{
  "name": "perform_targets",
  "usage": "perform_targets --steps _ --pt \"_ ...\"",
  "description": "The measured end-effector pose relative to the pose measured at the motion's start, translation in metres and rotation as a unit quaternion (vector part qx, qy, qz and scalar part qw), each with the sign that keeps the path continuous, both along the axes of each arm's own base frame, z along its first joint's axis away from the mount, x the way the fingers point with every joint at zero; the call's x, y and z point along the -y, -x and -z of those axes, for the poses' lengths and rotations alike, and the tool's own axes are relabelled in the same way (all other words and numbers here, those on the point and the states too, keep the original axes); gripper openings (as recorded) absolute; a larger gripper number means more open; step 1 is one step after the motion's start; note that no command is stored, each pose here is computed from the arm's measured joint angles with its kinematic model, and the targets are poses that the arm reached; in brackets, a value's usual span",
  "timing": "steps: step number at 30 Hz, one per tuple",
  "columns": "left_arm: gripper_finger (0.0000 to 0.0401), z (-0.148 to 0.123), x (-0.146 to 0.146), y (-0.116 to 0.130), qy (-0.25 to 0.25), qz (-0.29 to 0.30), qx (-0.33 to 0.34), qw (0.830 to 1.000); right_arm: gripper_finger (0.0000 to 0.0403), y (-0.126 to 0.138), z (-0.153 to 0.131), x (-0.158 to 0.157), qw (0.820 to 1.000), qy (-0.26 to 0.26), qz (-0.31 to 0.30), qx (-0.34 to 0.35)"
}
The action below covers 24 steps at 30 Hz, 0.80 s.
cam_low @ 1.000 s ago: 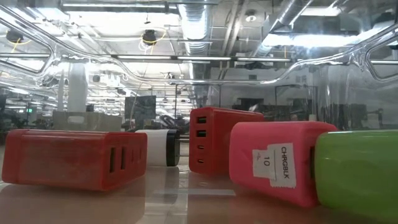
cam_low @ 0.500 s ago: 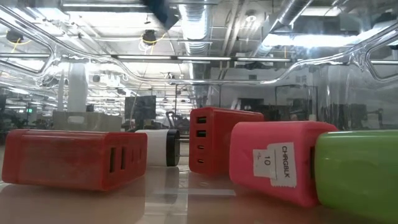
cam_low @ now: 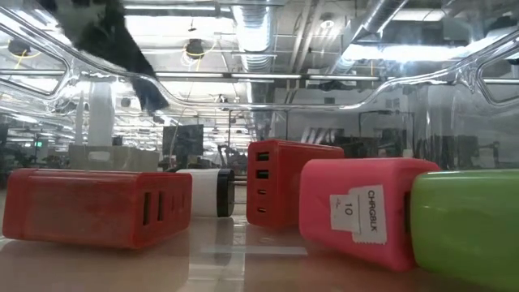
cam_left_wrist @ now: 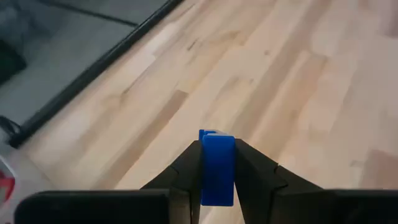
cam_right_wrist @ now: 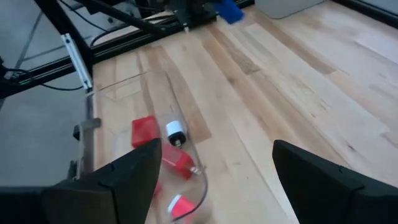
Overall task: Pick & Place Office items
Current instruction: Put the blue digital clock into the gray bin
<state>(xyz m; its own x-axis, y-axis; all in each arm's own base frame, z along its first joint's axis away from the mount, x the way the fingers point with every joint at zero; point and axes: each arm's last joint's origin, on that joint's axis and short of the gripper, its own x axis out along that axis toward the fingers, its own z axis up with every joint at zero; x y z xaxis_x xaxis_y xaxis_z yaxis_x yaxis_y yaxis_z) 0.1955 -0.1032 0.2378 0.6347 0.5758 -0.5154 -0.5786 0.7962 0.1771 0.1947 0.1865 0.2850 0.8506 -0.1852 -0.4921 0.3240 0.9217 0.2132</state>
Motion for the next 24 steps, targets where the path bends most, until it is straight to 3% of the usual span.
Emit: perform_targets --steps 6,12,18,24 --pt "0.0066 0.006 -0.048 -0.033 0.03 -0.068 0.026 0.997 0.0299 0.009 0.004 -0.012 1.0 0.014 -0.001 0.016" --pt "0.0066 -0.007 -0.142 -0.057 0.032 -0.121 0.042 0.991 0.0299 0.012 0.004 -0.013 0.999 0.03 0.004 0.02" --pt "0.0066 -0.014 -0.241 -0.022 0.091 -0.249 0.035 0.964 0.0299 0.015 0.018 -0.011 0.999 0.042 0.005 0.01" --pt "0.0058 -0.011 -0.278 0.027 0.149 -0.332 -0.023 0.931 0.0299 0.031 0.039 -0.014 0.999 0.033 0.0 0.001"
